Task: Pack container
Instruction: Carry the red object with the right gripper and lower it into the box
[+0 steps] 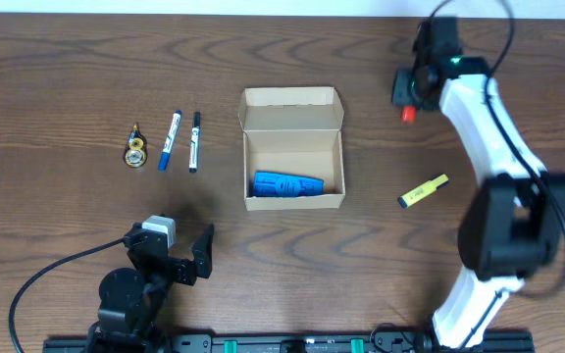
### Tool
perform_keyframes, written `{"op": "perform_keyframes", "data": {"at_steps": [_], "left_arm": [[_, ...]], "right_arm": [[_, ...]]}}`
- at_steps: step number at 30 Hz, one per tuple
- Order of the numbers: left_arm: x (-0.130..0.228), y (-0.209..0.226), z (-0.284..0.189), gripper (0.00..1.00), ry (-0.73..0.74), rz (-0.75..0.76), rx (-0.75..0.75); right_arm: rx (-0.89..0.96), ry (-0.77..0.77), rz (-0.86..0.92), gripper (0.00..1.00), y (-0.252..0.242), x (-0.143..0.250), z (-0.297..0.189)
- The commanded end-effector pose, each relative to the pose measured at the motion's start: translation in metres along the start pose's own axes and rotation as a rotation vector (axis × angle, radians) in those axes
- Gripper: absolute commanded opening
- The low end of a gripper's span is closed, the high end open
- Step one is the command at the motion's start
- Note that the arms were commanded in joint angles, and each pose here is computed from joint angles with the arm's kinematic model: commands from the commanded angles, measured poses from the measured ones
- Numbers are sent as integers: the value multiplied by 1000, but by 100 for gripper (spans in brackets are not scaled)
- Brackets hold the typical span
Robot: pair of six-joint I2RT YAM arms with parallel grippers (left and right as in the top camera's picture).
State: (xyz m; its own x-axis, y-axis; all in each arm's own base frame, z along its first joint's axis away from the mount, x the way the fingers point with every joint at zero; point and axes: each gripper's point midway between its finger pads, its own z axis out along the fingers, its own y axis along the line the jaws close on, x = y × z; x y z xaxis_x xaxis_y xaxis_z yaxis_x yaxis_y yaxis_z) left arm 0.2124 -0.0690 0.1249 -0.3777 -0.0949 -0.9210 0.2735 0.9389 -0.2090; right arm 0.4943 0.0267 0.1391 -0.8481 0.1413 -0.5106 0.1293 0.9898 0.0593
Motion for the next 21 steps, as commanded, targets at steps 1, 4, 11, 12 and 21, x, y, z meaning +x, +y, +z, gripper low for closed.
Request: {"op": "perform_keyframes", "data": {"at_steps": [1,4,11,12,21], "left_arm": [[8,0,3,95,16,13,5],[8,0,3,95,16,13,5],[8,0,3,95,16,13,5],[8,0,3,95,16,13,5],[8,0,3,95,16,13,4]], "right_arm": [[-200,-194,-265,1,63,-34,-83],[-380,-250,-554,1,118,-19,-117],[-646,-189,-1103,1,188,63,-127],[-692,-176,-1198,1,196,78,-127],[-827,-70,-1626,1,228,154,-96]]}}
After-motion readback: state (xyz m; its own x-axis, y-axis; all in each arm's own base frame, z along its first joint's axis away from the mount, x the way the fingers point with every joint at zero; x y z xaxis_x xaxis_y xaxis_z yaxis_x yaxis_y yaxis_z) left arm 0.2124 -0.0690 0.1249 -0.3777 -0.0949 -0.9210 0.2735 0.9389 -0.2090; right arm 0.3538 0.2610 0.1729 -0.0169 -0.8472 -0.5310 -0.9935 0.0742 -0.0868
